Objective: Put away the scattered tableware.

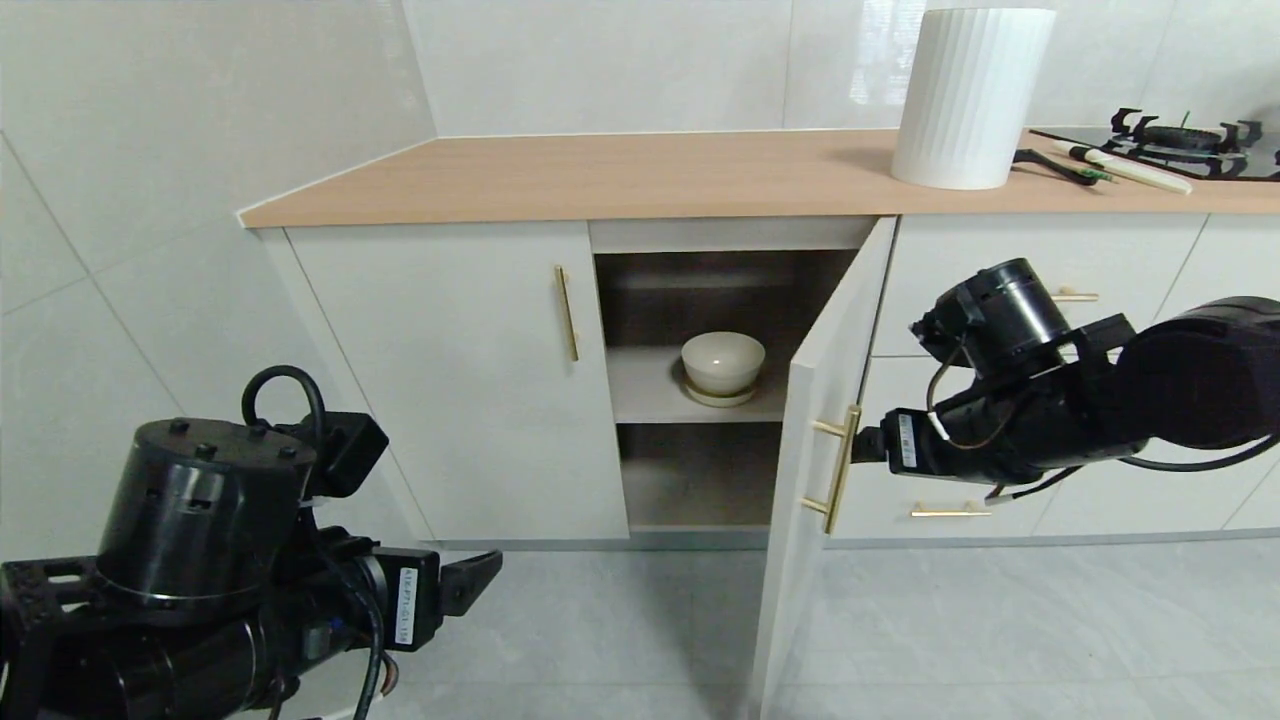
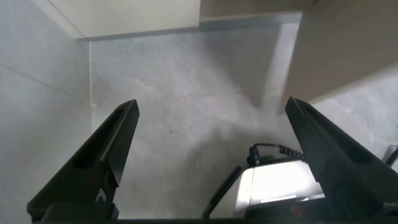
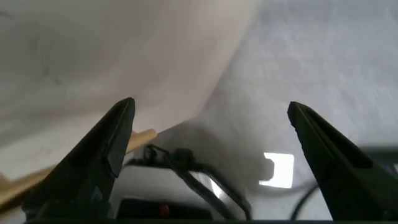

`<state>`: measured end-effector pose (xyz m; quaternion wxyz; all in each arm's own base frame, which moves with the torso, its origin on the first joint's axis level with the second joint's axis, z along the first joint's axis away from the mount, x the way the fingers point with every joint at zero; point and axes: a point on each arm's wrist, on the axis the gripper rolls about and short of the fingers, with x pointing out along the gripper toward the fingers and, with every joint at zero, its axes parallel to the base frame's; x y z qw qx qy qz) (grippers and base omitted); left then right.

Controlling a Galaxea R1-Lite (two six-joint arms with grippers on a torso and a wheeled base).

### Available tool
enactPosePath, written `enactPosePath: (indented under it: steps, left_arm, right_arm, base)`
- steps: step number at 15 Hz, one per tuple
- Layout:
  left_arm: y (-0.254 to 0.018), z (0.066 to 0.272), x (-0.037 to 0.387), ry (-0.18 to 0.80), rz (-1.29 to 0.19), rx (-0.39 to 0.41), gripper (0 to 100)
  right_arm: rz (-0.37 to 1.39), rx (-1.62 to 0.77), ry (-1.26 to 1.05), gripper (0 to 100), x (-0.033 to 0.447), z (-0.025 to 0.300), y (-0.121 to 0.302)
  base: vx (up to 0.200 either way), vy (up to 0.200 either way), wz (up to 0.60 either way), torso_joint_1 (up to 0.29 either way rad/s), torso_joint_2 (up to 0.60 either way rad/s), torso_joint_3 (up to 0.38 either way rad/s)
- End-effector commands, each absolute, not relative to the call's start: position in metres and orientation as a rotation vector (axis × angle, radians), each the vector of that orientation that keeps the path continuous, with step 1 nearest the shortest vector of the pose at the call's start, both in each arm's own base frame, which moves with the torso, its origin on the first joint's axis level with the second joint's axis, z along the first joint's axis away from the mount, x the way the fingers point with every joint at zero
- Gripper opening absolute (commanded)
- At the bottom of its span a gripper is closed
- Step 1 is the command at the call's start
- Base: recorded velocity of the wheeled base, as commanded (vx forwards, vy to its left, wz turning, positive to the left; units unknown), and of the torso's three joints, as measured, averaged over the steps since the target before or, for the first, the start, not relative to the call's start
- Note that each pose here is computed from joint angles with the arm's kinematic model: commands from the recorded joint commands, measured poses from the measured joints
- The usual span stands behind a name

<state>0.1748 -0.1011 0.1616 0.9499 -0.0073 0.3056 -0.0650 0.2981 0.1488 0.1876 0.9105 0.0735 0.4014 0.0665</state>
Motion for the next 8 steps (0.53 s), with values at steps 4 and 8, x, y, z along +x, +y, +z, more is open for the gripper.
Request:
enactPosePath:
  steps: [4, 8]
  left_arm:
    - [-0.101, 0.164, 0.174, 0.612, -0.131, -0.021, 100]
    - [-0.098, 0.169, 0.17, 0.59, -0.137, -0.032, 100]
  right_arm:
    - [0.193, 0.134, 0.834, 100, 0.33, 0.158, 0.19]
    - [0.211, 0.141, 0.808, 100, 0.333, 0.151, 0.199]
  base:
    - [0.0, 0.0, 0.0, 0.0, 0.0, 0.0]
    - [0.0, 0.0, 0.0, 0.0, 0.0, 0.0]
